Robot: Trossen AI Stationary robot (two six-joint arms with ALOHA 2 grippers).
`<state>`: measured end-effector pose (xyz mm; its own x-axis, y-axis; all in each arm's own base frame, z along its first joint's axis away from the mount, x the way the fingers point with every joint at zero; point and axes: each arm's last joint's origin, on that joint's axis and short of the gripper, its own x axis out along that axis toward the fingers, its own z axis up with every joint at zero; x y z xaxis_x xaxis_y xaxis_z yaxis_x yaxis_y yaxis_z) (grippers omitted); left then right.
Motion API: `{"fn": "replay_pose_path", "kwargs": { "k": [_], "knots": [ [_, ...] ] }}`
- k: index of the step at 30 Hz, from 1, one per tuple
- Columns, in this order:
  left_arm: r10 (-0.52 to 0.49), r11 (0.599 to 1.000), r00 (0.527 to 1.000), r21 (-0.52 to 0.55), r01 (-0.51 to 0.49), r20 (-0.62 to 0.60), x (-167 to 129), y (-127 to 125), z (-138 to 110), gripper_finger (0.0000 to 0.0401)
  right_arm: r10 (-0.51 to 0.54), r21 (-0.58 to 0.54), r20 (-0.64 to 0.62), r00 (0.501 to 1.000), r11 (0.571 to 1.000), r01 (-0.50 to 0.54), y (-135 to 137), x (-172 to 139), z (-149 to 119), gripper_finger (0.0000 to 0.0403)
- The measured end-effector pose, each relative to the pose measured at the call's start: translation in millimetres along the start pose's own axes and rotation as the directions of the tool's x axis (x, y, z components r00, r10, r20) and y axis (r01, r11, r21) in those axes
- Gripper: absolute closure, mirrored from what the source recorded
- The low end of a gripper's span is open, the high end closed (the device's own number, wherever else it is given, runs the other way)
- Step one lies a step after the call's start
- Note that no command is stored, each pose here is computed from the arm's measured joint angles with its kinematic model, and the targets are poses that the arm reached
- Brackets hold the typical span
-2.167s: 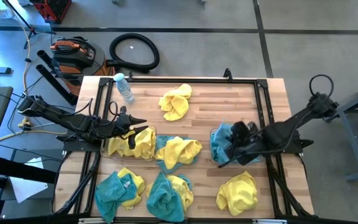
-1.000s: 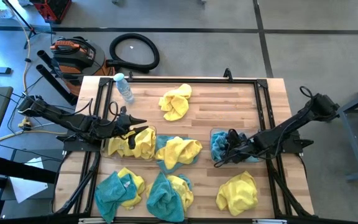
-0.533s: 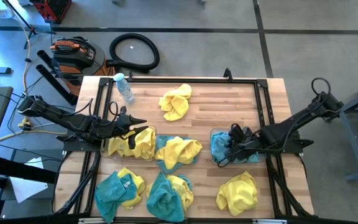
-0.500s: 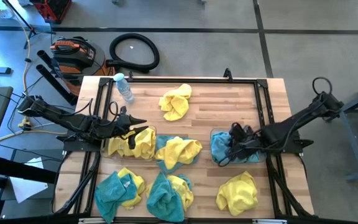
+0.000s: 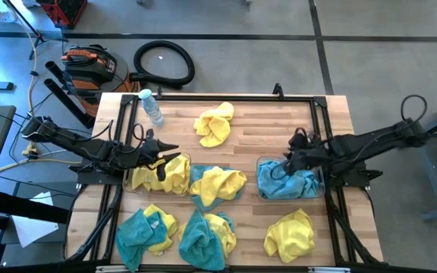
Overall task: Sort microfiber towel by color & place in baskets
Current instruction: Put the yellow microfiber cloth into the left transparent bin
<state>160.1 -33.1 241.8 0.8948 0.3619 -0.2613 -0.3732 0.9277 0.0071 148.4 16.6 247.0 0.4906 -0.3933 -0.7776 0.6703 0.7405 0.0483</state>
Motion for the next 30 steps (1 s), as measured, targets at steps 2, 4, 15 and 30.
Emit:
{"fn": "replay_pose_path", "kwargs": {
  "k": [2, 4, 15, 30],
  "knots": [
    [0.019, 1.000, 1.000, -0.002, -0.019, 0.006, 0, 0, 0, 0.0291, 0.044, -0.006, 0.029, 0.999, 0.999, -0.044, -8, 2, 5, 0.0270],
    [0.042, 0.999, 0.999, -0.005, -0.042, 0.014, 1, 0, 1, 0.0291, 0.090, -0.013, 0.073, 0.993, 0.996, -0.089, -15, 4, 10, 0.0270],
    [0.097, 0.994, 0.995, 0.046, -0.096, -0.030, 20, -19, 27, 0.0291, 0.186, -0.061, 0.175, 0.967, 0.982, -0.178, -43, 38, 31, 0.0270],
    [0.249, 0.960, 0.947, -0.077, -0.269, -0.202, 105, -6, 70, 0.0291, 0.190, -0.030, 0.244, 0.951, 0.982, -0.189, -59, 66, 26, 0.0270]
  ]
}}
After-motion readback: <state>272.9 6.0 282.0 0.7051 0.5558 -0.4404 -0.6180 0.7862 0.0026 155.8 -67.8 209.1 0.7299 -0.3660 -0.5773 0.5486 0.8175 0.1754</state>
